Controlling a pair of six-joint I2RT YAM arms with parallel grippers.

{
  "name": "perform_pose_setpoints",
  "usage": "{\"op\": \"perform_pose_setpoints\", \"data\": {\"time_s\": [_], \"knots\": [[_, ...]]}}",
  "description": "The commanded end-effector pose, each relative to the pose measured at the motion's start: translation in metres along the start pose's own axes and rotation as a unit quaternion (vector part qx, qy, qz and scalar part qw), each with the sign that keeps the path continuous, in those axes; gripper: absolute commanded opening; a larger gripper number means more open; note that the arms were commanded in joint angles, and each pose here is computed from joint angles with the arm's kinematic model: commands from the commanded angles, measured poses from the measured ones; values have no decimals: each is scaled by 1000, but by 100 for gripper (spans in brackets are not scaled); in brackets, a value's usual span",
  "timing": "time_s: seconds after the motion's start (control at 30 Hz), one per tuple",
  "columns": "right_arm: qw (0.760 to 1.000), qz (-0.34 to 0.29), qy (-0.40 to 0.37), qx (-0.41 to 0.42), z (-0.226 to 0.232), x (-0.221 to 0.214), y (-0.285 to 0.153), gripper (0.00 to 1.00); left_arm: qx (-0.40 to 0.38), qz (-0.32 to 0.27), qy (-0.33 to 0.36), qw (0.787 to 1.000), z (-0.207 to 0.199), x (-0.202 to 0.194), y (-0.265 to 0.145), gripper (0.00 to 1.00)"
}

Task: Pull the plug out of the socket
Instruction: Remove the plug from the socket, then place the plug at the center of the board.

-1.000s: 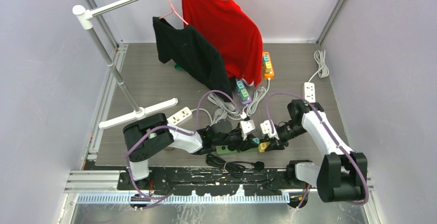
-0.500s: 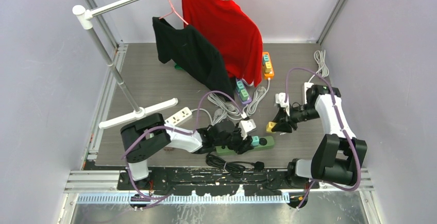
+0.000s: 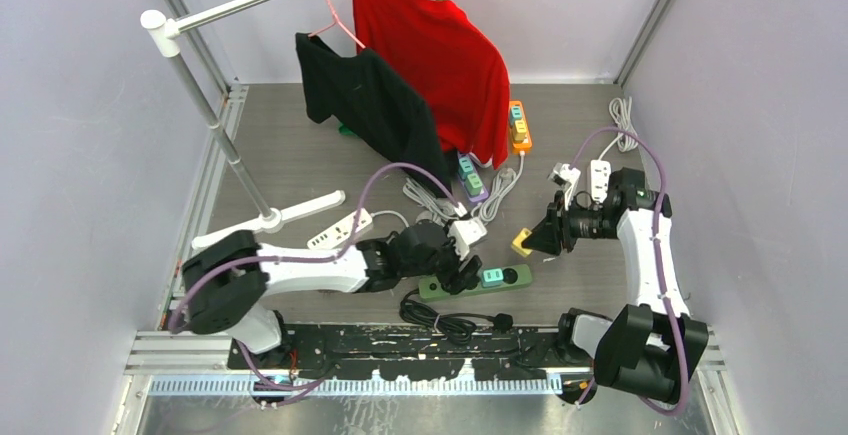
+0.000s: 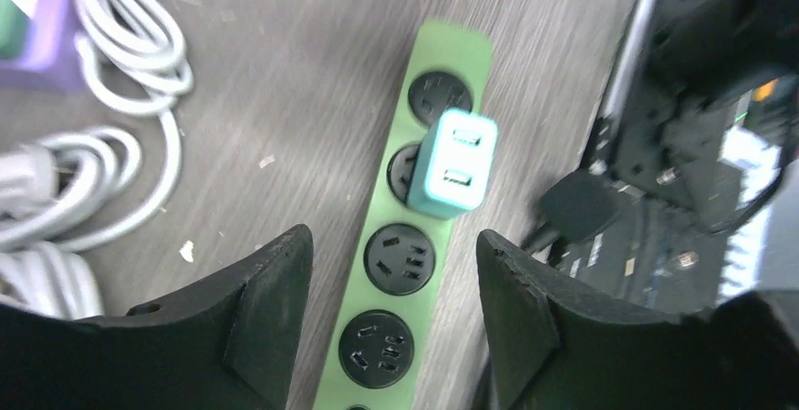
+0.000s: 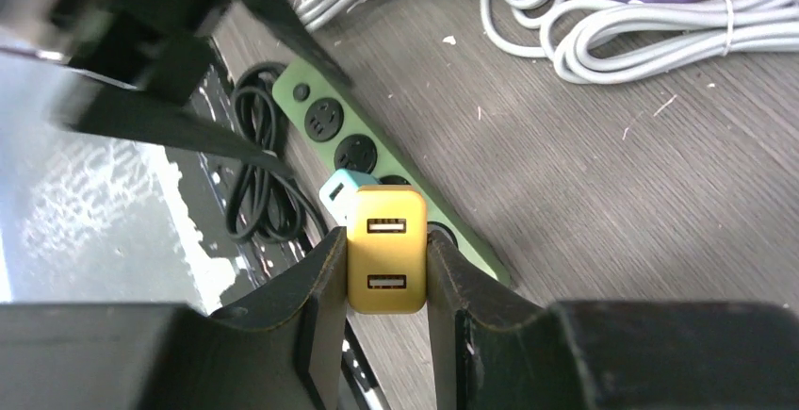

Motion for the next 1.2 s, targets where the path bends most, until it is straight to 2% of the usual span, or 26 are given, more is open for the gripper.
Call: {"op": "perform_pose_setpoints", "data": {"time_s": [0.0,0.13,0.17,0.3,0.33,0.5,0.63,0.8,0.93,1.13,1.17], "knots": [[994,-56,89,-8,-5,18,0,7,-9,-81,-28,996,-13,55,-41,64],[990,-82,119,2,-8,27,0,8,-12,-120,-79,990,-20,78,-66,64],[987,-89,130,6,-10,30,0,8,-12,-132,-103,986,-21,83,-72,67],[974,-113,195,31,-17,45,0,8,5,-185,-195,963,-16,104,-97,90],[967,-116,225,40,-18,50,0,8,7,-193,-219,956,-14,107,-100,93],[929,-113,344,71,-34,57,3,8,3,-217,-333,918,2,120,-113,91],[898,-114,418,80,-47,51,12,8,-6,-203,-390,898,7,124,-113,85],[866,-118,477,91,-49,39,26,9,8,-160,-401,902,5,132,-103,82],[855,-113,496,103,-42,29,38,10,70,-87,-399,910,9,121,-80,78],[846,-100,507,132,-37,27,45,9,109,-16,-302,947,-11,116,-47,78],[845,-97,508,136,-35,27,46,9,108,-2,-289,951,-13,114,-40,76]]}}
Point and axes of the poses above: each gripper's point midway between its finger pads, its own y axis out along the fingers, its own z axis along the line the jaws close on, x = y × z, the point moved 4 cm from there along -y, back along the fingers, and after that the axes turned 6 degrees about -y, right-handed, at the moved point
